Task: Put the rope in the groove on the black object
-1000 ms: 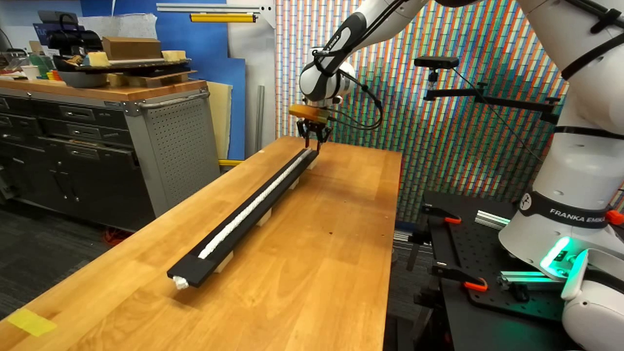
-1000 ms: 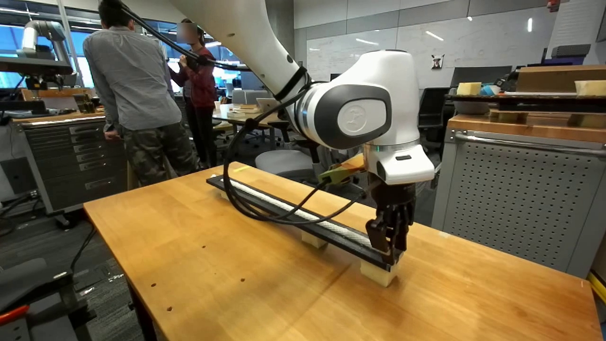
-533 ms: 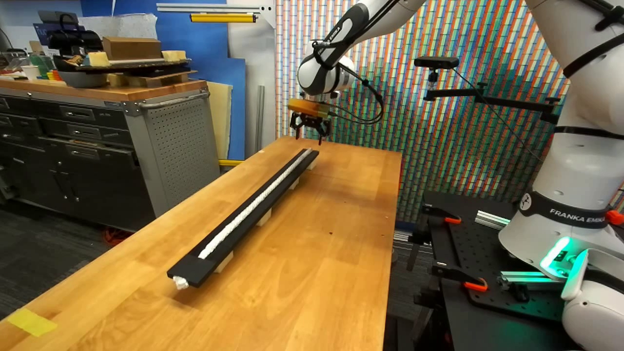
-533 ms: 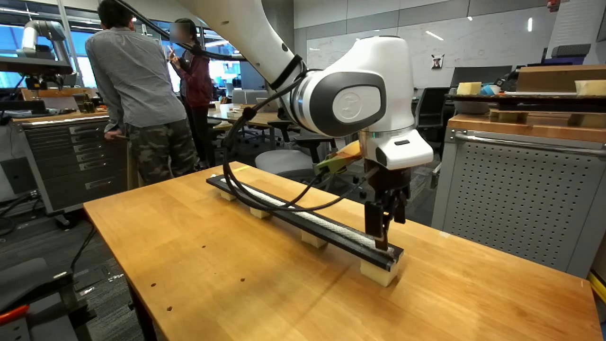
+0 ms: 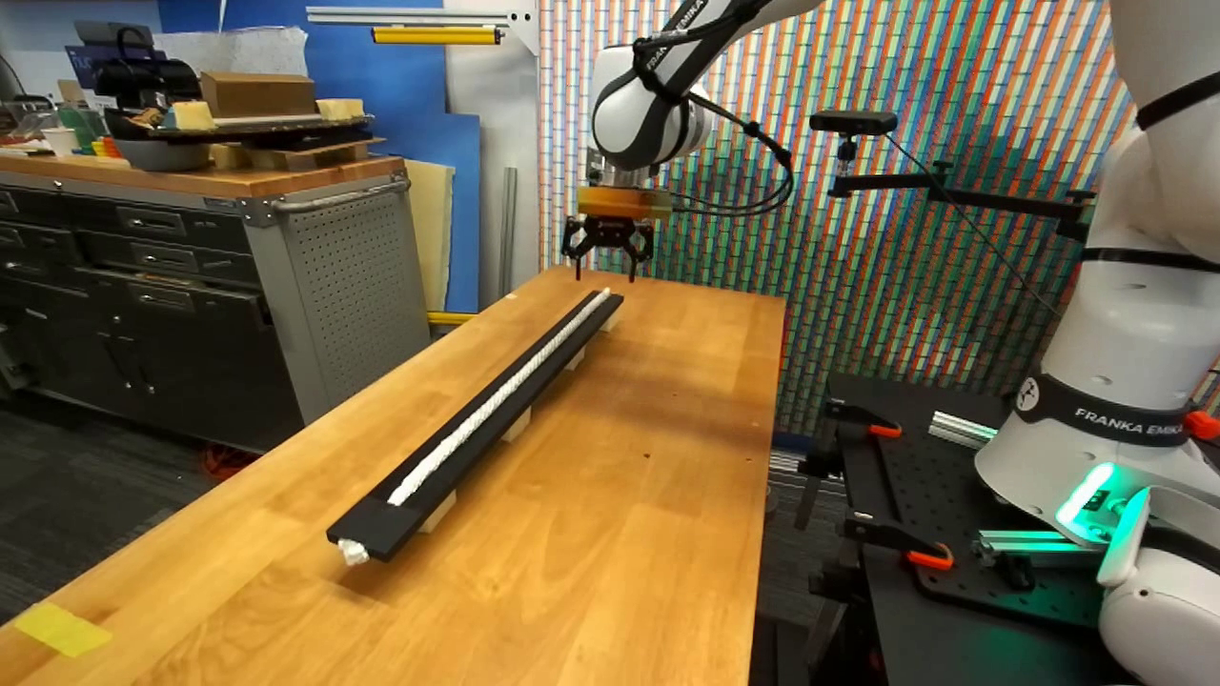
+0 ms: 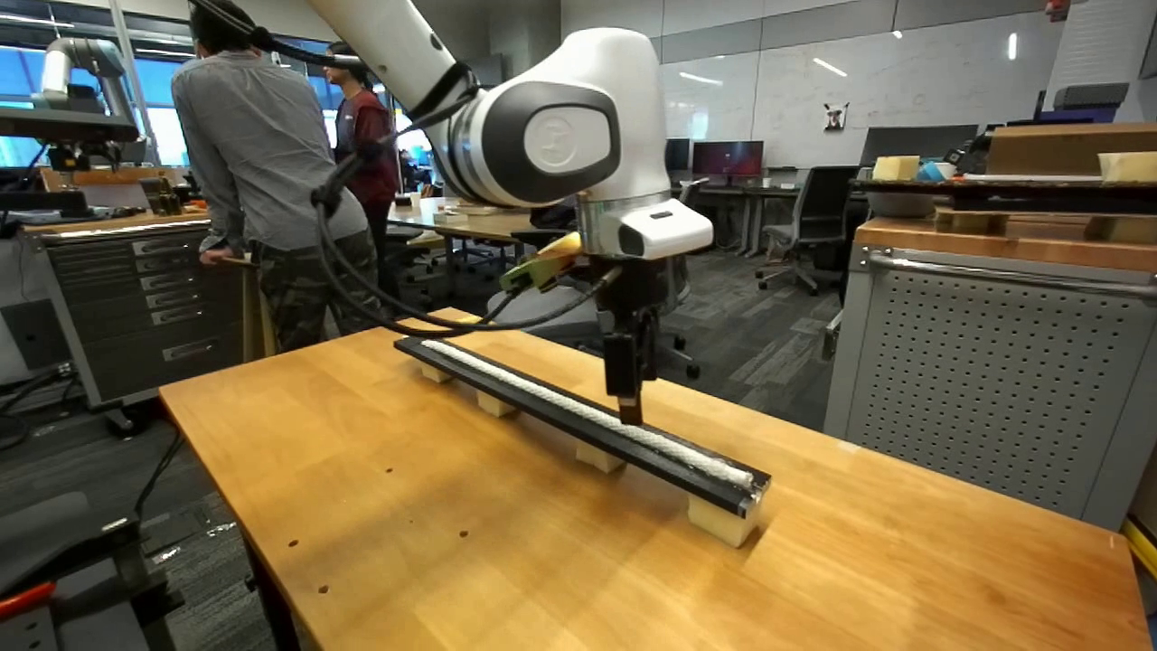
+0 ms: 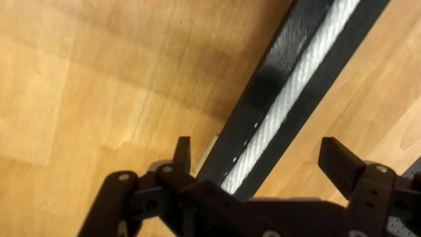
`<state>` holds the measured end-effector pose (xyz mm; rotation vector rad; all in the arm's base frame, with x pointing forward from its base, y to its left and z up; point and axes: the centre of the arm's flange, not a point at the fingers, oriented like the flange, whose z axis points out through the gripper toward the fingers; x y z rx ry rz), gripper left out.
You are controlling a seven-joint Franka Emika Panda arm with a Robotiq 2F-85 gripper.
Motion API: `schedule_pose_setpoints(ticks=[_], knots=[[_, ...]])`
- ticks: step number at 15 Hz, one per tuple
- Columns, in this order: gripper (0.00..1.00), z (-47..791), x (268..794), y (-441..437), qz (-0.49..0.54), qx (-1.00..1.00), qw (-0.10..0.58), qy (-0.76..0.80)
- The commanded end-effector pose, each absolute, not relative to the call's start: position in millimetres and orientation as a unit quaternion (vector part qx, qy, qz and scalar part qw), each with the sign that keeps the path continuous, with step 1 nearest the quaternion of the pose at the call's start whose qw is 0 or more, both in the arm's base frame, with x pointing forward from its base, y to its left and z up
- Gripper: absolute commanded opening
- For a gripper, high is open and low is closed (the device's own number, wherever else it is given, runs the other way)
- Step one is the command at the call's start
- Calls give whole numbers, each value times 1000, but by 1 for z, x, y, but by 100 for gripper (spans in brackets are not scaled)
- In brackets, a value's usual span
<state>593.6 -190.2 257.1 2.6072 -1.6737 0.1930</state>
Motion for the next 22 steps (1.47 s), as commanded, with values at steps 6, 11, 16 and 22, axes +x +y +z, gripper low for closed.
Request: schedule_pose_setpoints(ticks=[6, 11, 16, 22], knots=[[100, 300, 502, -70, 57, 941, 41, -331], [100, 314, 477, -24, 75, 962, 37, -260], [100, 305, 478, -6, 59, 966, 37, -249], [100, 307, 467, 1, 61, 969, 36, -236]])
